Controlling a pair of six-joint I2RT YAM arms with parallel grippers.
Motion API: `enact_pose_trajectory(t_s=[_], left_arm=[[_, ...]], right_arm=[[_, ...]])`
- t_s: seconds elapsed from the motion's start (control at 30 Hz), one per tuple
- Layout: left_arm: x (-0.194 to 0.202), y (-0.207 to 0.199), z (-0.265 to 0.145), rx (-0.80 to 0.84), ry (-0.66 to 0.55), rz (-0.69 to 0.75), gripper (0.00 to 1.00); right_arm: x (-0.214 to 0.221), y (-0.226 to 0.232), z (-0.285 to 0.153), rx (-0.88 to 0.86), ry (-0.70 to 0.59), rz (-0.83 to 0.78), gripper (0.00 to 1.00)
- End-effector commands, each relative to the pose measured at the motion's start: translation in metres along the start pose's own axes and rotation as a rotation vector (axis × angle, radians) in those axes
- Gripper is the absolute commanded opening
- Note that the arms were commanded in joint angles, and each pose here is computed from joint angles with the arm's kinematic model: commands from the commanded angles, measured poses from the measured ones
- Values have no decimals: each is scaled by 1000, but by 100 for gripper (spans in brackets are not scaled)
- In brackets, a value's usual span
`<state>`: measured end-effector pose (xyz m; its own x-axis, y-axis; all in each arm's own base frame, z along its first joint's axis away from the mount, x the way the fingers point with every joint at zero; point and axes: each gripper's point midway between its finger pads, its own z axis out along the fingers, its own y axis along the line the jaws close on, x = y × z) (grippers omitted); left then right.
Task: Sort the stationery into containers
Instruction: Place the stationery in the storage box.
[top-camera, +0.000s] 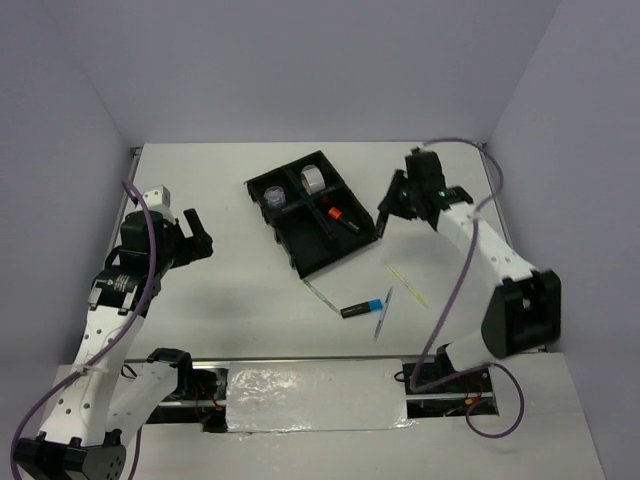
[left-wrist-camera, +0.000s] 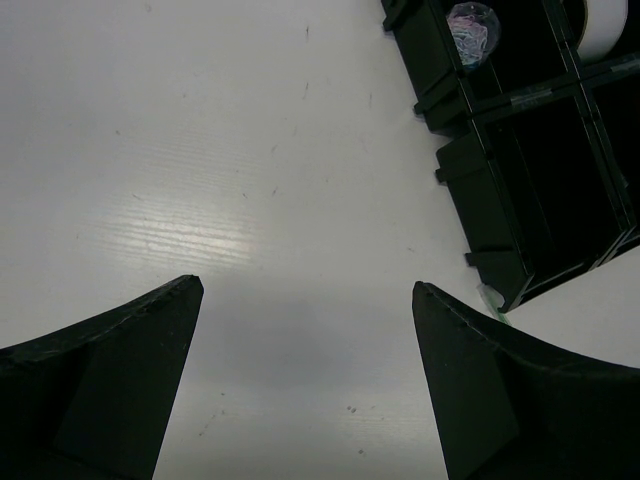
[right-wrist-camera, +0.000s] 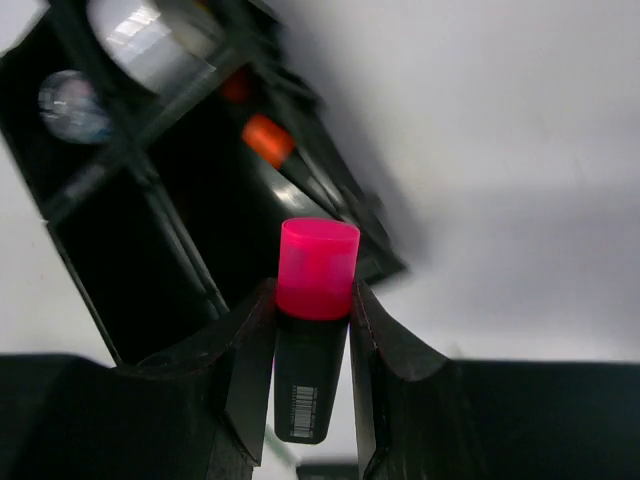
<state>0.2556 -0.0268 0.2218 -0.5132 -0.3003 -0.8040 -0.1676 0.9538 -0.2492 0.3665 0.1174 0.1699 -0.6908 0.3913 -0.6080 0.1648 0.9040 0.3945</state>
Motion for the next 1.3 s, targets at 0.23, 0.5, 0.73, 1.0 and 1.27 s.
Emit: enact_pose_trajectory(t_s=[0.23, 0.5, 0.73, 1.0, 1.27], left_arm=[[-9, -2, 3, 17, -43, 19, 99], [-9, -2, 4, 16, -40, 23, 99], [-9, -2, 5, 16, -40, 22, 99], [-9, -2, 6, 19, -36, 26, 99], [-8, -3, 7, 23, -33, 27, 99]], right_arm=[[-33, 138, 80, -181, 56, -718, 0], [-18, 133, 104, -182, 98, -722, 1], [2, 121, 104, -183, 147, -728, 10], [10, 111, 90, -162, 155, -711, 41], [-20, 127, 37, -197, 37, -643, 79]])
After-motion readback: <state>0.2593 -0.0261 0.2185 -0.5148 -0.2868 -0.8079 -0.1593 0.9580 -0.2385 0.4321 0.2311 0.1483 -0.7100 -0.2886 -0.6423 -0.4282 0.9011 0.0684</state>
